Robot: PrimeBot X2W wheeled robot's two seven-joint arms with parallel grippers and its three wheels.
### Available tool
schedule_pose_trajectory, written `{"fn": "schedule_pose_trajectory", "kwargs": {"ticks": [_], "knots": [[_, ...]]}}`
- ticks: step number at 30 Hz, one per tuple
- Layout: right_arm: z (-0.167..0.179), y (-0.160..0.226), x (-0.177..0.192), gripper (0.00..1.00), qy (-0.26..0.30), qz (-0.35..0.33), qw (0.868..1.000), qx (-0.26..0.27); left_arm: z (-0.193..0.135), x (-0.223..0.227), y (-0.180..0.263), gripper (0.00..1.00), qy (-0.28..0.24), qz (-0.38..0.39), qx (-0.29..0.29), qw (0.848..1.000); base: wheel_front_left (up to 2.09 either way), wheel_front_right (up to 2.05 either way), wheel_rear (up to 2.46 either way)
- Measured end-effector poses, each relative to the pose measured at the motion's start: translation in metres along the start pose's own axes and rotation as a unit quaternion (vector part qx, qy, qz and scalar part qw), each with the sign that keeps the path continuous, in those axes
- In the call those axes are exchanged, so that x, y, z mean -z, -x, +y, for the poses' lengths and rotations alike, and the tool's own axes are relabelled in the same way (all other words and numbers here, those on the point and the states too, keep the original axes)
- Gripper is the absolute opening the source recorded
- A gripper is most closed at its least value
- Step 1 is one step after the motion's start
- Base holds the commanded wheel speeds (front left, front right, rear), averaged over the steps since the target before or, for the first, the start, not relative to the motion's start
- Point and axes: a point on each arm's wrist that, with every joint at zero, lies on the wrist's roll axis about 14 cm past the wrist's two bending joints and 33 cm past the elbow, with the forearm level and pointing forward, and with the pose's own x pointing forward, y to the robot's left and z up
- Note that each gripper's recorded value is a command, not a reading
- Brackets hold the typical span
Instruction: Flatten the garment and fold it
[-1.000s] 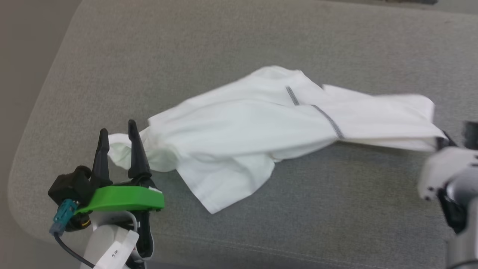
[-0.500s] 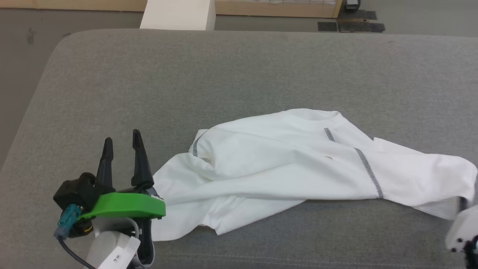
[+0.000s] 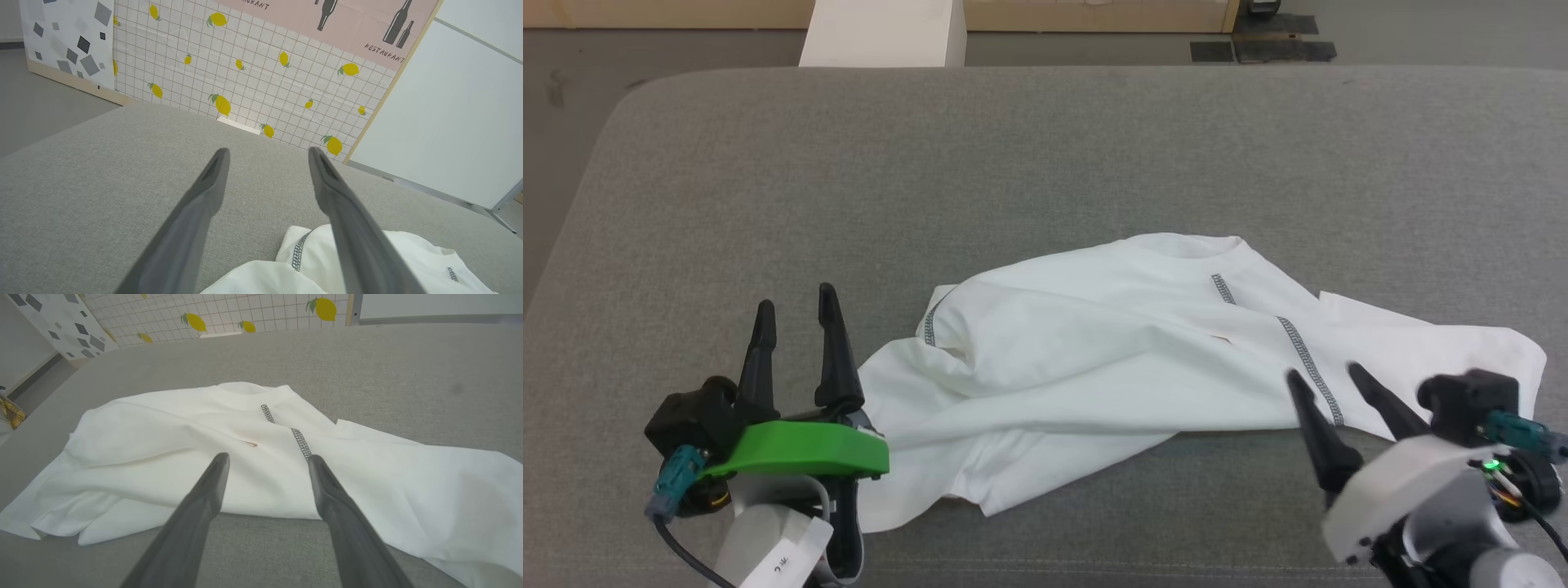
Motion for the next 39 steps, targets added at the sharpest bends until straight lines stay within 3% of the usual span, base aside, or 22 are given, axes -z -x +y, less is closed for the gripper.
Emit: {"fn": "schedule_pose_trajectory", "kwargs": {"ticks": [8, 14, 21, 22, 23, 24, 25, 31, 39], "knots": [[0.061, -0.041, -0.023, 1.00, 0.097, -0.016, 0.990, -0.101, 0.006, 0.001, -0.005, 1.00, -0.003, -0.001, -0.007, 1.000, 0.00, 0.00, 0.00], [0.092, -0.080, 0.005, 1.00, 0.141, 0.060, 0.976, -0.158, 0.014, 0.003, -0.010, 1.00, -0.008, 0.000, -0.016, 1.000, 0.00, 0.00, 0.00], [0.099, -0.111, 0.036, 1.00, 0.184, 0.145, 0.956, -0.178, 0.026, 0.011, -0.011, 1.00, -0.017, 0.010, -0.033, 0.999, 0.00, 0.00, 0.00], [0.101, -0.113, 0.044, 0.76, 0.185, 0.165, 0.952, -0.181, 0.028, 0.012, -0.011, 1.00, -0.018, 0.011, -0.035, 0.999, 0.00, 0.00, 0.00], [0.102, -0.113, 0.052, 0.37, 0.187, 0.185, 0.947, -0.186, 0.030, 0.012, -0.011, 1.00, -0.019, 0.012, -0.038, 0.999, 0.00, 0.00, 0.00], [0.104, -0.112, 0.057, 0.05, 0.186, 0.197, 0.944, -0.190, 0.031, 0.013, -0.010, 1.00, -0.020, 0.013, -0.039, 0.999, 0.00, 0.00, 0.00], [0.105, -0.111, 0.061, 0.00, 0.184, 0.207, 0.941, -0.195, 0.032, 0.014, -0.010, 1.00, -0.021, 0.015, -0.040, 0.999, 0.00, 0.00, 0.00], [0.111, -0.099, 0.055, 0.00, 0.170, 0.205, 0.939, -0.216, 0.024, 0.012, -0.007, 1.00, -0.032, 0.015, -0.023, 0.999, 0.00, 0.00, 0.00], [0.101, -0.027, 0.070, 0.00, 0.163, 0.243, 0.925, -0.242, 0.006, 0.005, 0.005, 1.00, -0.050, 0.010, 0.014, 0.999, 0.00, 0.00, 0.00]]}}
